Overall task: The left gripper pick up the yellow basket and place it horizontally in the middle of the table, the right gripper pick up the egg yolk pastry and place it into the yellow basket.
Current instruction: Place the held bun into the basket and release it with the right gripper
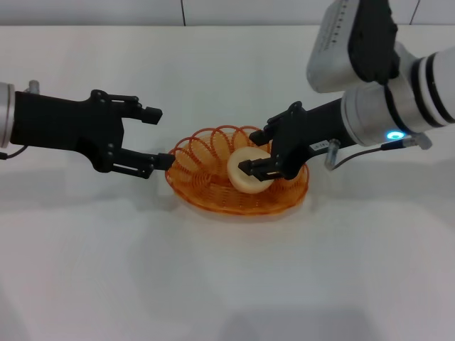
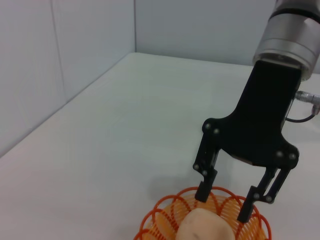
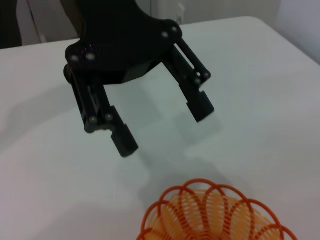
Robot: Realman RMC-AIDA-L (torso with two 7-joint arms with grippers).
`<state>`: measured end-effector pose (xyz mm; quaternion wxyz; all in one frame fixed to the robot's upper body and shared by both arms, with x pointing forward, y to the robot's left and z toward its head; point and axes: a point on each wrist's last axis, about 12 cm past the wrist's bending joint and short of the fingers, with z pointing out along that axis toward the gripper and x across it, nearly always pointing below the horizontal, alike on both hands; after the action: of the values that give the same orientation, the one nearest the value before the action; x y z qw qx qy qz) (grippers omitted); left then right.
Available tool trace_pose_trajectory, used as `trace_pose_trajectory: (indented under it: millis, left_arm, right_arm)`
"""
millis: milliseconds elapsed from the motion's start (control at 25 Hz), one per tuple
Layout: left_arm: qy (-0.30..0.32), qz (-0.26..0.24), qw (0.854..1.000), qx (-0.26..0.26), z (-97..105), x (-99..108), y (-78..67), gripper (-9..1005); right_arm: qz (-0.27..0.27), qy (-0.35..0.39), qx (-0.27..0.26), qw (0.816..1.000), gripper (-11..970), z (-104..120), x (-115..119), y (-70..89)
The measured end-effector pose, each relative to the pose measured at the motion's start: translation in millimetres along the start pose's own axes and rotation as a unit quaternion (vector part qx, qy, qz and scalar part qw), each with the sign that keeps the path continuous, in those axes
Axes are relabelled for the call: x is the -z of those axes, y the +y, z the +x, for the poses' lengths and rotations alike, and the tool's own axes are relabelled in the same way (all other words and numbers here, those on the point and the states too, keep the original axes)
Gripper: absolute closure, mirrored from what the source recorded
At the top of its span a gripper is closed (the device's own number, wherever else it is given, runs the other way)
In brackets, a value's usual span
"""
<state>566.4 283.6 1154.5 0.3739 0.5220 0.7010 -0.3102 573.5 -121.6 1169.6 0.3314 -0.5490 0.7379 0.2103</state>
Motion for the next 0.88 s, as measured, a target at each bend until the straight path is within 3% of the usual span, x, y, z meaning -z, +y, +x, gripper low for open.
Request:
trace_pose_trajectory:
  millis: [480, 720, 880]
  left_arm:
    - [-0.017, -0.006, 1.000, 0.013, 6.0, 4.7, -3.9, 172]
    - [-0.018, -0.007, 1.000, 0.020, 11.9, 8.7, -7.0, 172]
    - [-0.020, -0.002, 0.999, 0.026, 17.8, 12.8, -11.5, 172]
  right_arm:
    - [0.037, -0.019, -0.036, 0.998, 171, 33.0, 30.6, 1.0]
    - [0.049, -0.024, -0.046, 0.997, 86, 49.2, 45.7, 6.3]
    - [0.048, -0.025, -0.048, 0.997, 87, 55.2, 47.4, 9.3]
